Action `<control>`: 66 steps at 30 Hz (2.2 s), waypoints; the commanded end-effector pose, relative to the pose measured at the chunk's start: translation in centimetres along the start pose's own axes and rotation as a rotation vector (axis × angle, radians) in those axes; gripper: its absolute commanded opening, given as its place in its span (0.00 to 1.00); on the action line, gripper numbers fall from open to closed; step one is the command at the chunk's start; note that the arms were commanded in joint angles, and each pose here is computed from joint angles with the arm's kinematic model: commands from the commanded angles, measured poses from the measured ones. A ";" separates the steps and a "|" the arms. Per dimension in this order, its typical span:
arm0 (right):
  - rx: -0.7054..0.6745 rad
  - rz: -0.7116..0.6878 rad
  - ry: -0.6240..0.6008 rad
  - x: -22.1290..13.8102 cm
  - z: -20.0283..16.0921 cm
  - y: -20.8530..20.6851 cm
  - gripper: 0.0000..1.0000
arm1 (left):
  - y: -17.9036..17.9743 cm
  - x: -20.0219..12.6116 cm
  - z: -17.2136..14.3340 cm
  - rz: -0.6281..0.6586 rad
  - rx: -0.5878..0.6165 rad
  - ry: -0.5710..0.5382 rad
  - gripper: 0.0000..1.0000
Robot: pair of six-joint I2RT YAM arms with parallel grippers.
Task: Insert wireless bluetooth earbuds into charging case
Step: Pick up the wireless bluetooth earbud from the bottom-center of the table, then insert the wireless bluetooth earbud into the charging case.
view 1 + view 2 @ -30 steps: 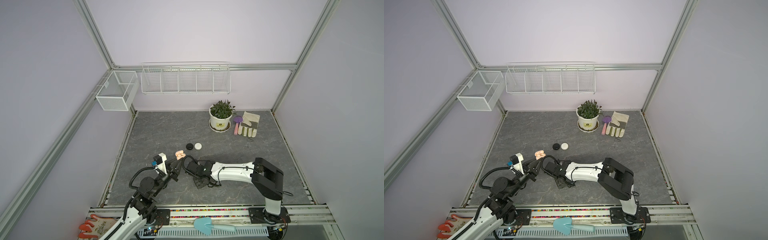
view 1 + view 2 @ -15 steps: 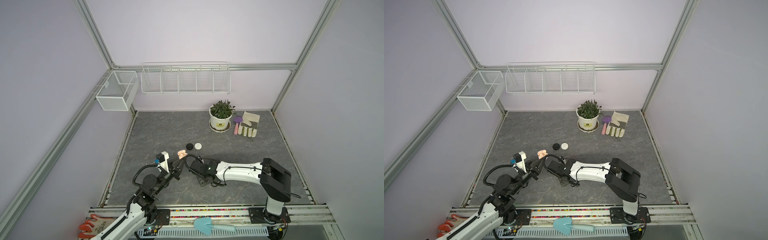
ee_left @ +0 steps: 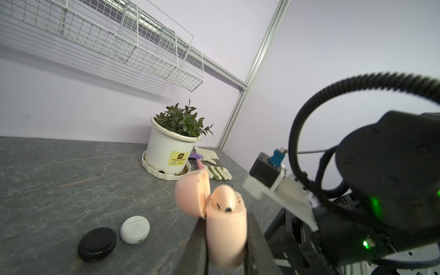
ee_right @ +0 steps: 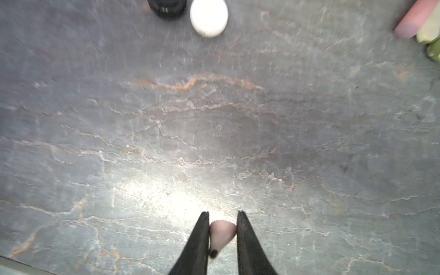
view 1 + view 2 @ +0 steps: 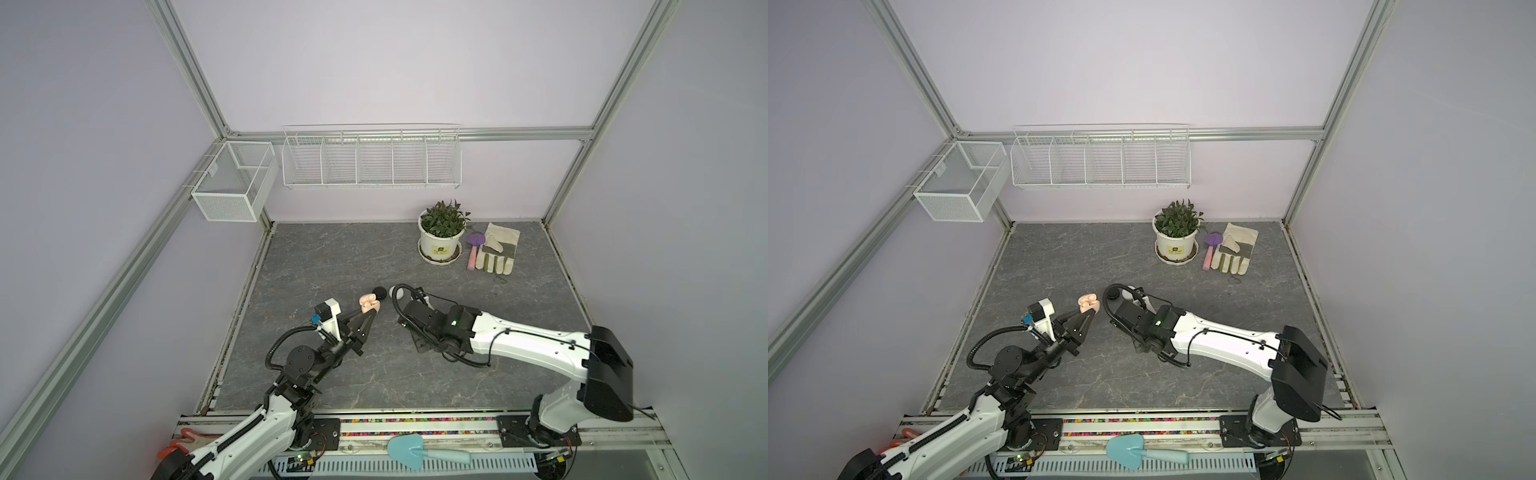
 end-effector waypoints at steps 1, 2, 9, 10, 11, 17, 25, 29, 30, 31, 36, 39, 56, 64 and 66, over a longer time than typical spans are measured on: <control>-0.013 -0.071 -0.087 -3.9 2.4 -2.5 0.23 | -2.9 0.8 2.6 -0.120 0.070 -0.071 0.00; -0.014 -0.081 -0.110 -4.7 3.0 -2.8 0.23 | -2.8 1.1 2.3 -0.120 0.074 -0.061 0.00; -0.031 -0.097 -0.280 -10.1 7.5 -3.0 0.23 | -4.2 2.6 2.6 -0.222 0.102 -0.068 0.00; -0.033 -0.095 -0.304 -10.8 8.2 -2.8 0.23 | -4.2 2.8 2.4 -0.236 0.101 -0.063 0.00; -0.039 -0.093 -0.319 -11.2 8.6 -2.7 0.23 | -4.4 3.0 2.3 -0.252 0.103 -0.063 0.00; -0.061 -0.077 -0.428 -13.9 12.0 -1.6 0.23 | -5.6 3.8 2.1 -0.339 0.109 -0.044 0.00; -0.071 -0.039 -0.509 -14.6 14.4 0.6 0.23 | -6.8 4.0 3.1 -0.382 0.121 -0.063 0.00; -0.073 -0.033 -0.528 -14.9 15.0 1.1 0.23 | -6.9 3.8 3.2 -0.383 0.120 -0.065 0.00; -0.074 -0.034 -0.537 -15.1 15.1 1.1 0.23 | -6.8 3.8 3.2 -0.381 0.120 -0.066 0.00; -0.073 -0.031 -0.545 -15.3 15.3 1.2 0.23 | -6.8 3.8 3.1 -0.380 0.119 -0.065 0.00; -0.071 -0.016 -0.571 -15.5 15.8 1.9 0.23 | -6.8 3.8 3.1 -0.383 0.115 -0.063 0.00; -0.071 -0.003 -0.582 -15.6 16.0 2.3 0.23 | -6.9 3.8 3.2 -0.385 0.116 -0.067 0.00; -0.055 0.062 -0.560 -14.8 14.9 3.4 0.22 | -7.0 3.6 3.4 -0.384 0.114 -0.074 0.00; -0.048 0.076 -0.550 -14.4 14.4 3.6 0.22 | -7.1 3.4 3.6 -0.383 0.113 -0.084 0.00; -0.044 0.078 -0.547 -14.4 14.3 3.5 0.22 | -7.0 3.5 3.6 -0.384 0.113 -0.081 0.00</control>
Point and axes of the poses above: each gripper's point midway between its finger pads, its own x axis out along the fingers, its own y axis along the line the jaws close on, z = x × y, the point moved 1 cm from there along -x, back along the fingers, and after that the axes turned 13 degrees about -x, right-handed, at the moved point
